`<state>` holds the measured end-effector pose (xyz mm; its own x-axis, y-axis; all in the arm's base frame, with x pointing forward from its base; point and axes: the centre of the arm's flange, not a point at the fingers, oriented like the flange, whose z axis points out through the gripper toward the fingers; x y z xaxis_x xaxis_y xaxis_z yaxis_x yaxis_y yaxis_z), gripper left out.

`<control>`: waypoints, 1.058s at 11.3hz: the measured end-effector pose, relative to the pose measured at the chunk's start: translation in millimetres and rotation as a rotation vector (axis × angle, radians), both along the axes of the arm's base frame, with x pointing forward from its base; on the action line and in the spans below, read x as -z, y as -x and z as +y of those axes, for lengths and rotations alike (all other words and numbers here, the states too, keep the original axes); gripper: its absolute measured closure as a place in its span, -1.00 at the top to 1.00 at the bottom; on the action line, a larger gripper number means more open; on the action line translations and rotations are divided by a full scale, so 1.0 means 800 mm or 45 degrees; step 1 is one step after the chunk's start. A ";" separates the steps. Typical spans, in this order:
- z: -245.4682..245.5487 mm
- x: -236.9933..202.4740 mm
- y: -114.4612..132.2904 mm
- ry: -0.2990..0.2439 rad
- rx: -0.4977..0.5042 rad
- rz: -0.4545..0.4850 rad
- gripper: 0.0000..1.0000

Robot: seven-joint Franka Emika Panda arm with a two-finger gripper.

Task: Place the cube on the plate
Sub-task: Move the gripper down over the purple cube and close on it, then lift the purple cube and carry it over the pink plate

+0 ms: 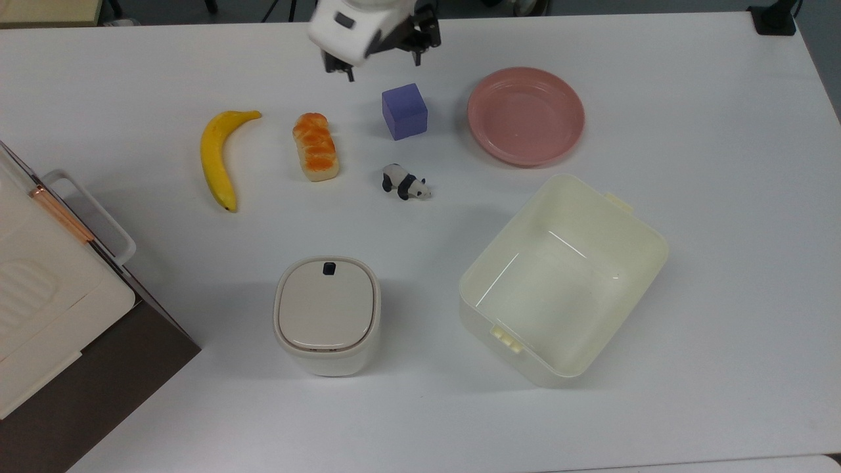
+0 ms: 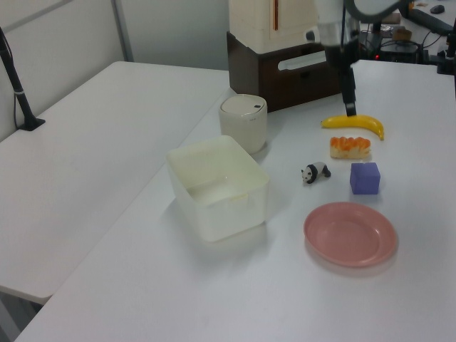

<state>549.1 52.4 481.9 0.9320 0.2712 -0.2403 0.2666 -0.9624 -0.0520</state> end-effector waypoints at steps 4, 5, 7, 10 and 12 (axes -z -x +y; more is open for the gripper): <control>0.023 0.074 0.029 -0.009 -0.130 0.123 1.00; 0.027 0.087 0.033 -0.013 -0.153 0.128 1.00; 0.034 0.115 0.039 0.007 -0.188 0.148 1.00; 0.036 0.146 0.036 0.033 -0.205 0.189 1.00; 0.038 0.170 0.033 0.054 -0.223 0.216 0.95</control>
<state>522.7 83.1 346.2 0.8169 0.4114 -0.4043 0.4204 -0.9046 -0.0710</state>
